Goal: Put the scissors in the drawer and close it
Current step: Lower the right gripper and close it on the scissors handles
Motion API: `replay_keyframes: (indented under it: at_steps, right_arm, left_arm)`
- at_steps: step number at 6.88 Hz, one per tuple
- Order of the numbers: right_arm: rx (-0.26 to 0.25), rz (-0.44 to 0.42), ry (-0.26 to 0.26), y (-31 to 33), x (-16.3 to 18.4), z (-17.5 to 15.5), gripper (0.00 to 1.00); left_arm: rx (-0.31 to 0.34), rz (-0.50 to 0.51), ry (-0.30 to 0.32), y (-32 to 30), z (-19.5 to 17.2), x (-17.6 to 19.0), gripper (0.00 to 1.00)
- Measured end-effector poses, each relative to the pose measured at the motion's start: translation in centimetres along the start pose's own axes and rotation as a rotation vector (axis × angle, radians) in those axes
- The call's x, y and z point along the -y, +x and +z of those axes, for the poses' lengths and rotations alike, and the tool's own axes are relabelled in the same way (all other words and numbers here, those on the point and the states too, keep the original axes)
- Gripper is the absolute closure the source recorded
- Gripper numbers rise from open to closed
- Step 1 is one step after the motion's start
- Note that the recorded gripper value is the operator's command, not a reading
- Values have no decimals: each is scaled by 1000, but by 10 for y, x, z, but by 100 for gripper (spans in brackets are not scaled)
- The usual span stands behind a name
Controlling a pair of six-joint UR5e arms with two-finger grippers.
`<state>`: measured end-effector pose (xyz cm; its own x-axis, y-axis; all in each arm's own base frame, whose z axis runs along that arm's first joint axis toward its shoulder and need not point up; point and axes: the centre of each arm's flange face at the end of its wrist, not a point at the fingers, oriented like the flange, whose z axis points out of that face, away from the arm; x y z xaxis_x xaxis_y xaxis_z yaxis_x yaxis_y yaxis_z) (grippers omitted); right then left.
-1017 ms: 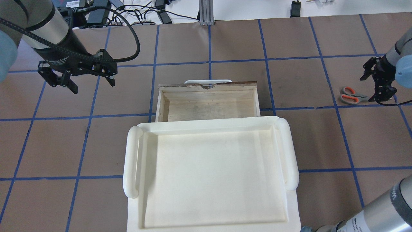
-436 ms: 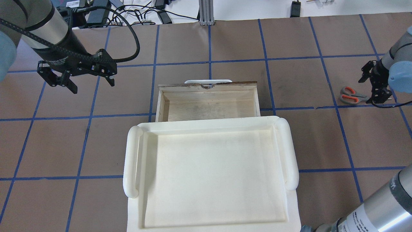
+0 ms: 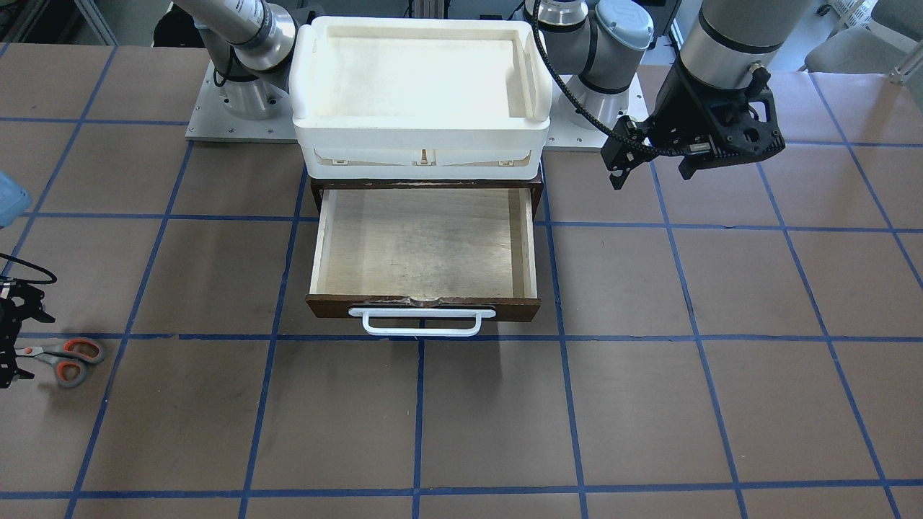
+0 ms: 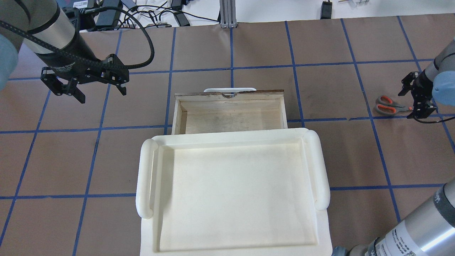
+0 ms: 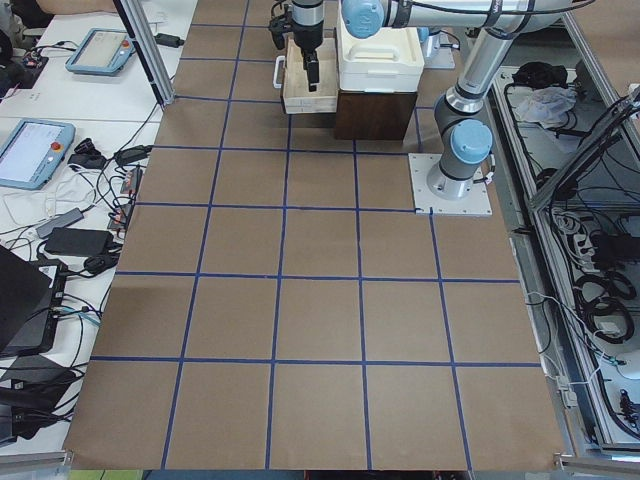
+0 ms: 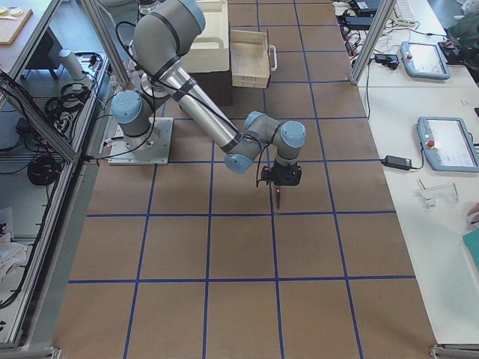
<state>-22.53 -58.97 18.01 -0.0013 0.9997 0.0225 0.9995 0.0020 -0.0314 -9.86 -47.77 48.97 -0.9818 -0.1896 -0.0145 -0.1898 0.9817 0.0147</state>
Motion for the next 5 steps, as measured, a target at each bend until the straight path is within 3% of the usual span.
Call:
replay_keyframes:
  at_steps: [2, 4, 5]
  right_arm:
    - [-4, -1, -6, 0, 1, 7, 26]
    - [-4, 2, -5, 0, 2, 7, 27]
    - [-5, 1, -6, 0, 2, 8, 34]
  left_arm:
    - [1, 0, 1, 0, -1, -1, 0]
    - [3, 0, 1, 0, -1, -1, 0]
    - [3, 0, 0, 0, 0, -1, 0]
